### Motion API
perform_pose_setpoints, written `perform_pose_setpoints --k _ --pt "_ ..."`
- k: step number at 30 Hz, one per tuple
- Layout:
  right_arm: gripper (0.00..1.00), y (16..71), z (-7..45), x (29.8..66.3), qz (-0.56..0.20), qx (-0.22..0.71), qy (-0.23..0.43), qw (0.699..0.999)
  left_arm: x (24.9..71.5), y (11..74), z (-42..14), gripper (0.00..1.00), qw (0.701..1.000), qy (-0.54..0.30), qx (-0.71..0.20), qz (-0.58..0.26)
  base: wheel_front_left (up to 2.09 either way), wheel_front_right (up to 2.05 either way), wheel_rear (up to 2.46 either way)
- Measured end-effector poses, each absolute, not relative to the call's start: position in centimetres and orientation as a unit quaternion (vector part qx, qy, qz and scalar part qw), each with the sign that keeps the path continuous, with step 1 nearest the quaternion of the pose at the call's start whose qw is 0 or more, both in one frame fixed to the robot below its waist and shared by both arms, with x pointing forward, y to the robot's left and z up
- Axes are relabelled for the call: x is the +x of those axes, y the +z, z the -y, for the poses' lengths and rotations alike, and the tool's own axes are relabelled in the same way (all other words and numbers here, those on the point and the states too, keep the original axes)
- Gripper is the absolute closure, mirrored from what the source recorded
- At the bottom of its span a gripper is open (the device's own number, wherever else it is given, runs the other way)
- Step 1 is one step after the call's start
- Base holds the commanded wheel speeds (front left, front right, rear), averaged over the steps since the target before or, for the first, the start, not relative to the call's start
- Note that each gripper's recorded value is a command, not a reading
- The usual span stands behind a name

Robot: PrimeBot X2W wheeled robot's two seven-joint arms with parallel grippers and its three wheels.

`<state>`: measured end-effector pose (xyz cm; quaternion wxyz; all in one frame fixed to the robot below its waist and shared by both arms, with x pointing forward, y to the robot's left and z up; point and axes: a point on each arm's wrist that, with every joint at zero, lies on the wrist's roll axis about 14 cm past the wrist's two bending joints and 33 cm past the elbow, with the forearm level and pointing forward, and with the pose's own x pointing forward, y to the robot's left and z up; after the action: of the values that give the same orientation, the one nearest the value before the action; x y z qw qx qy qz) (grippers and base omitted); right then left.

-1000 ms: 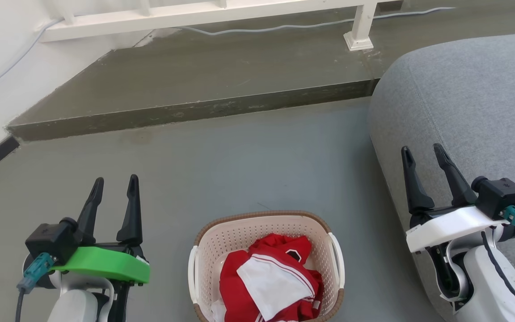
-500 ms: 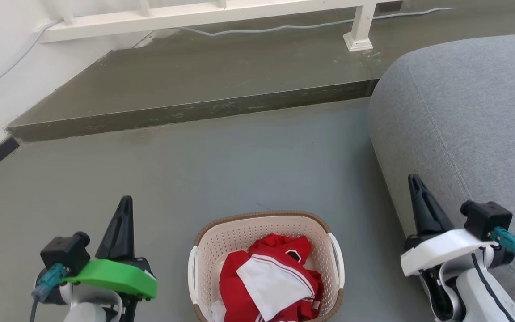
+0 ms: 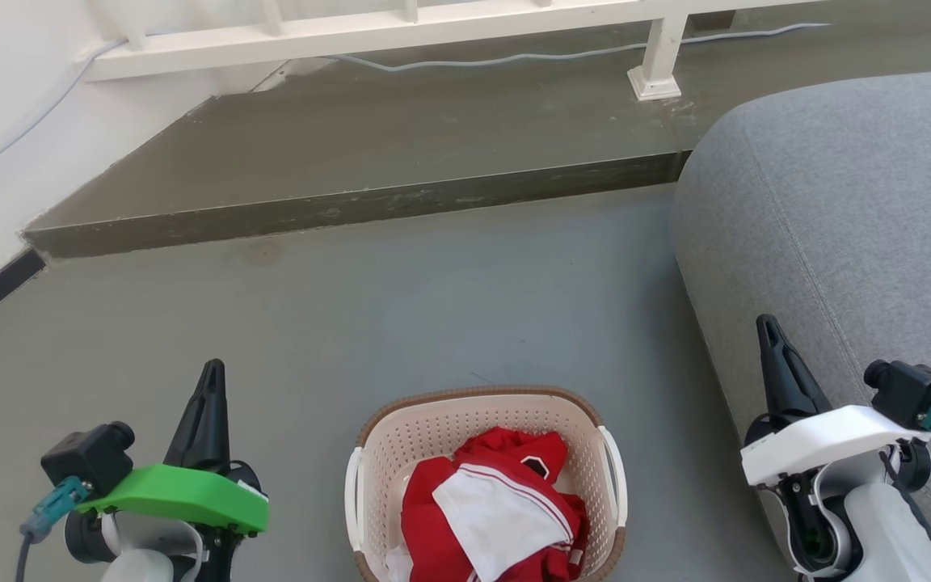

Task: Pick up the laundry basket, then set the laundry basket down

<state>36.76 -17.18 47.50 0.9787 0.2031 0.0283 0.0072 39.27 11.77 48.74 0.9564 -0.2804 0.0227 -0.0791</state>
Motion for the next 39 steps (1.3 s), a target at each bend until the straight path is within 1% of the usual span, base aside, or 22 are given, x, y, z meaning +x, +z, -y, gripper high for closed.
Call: perform_pose_setpoints --k 18,39 --pt "1.0 47.2 18.1 37.0 -0.044 0.318 -0.018 0.947 39.1 48.1 -13.6 1.0 0.926 -0.042 -0.374 -0.045 0.0 0.0 0.0" --pt "1.0 46.9 19.1 37.1 -0.053 0.447 -0.039 0.892 38.8 47.6 -15.4 1.0 0.874 -0.007 -0.482 -0.058 0.0 0.0 0.0"
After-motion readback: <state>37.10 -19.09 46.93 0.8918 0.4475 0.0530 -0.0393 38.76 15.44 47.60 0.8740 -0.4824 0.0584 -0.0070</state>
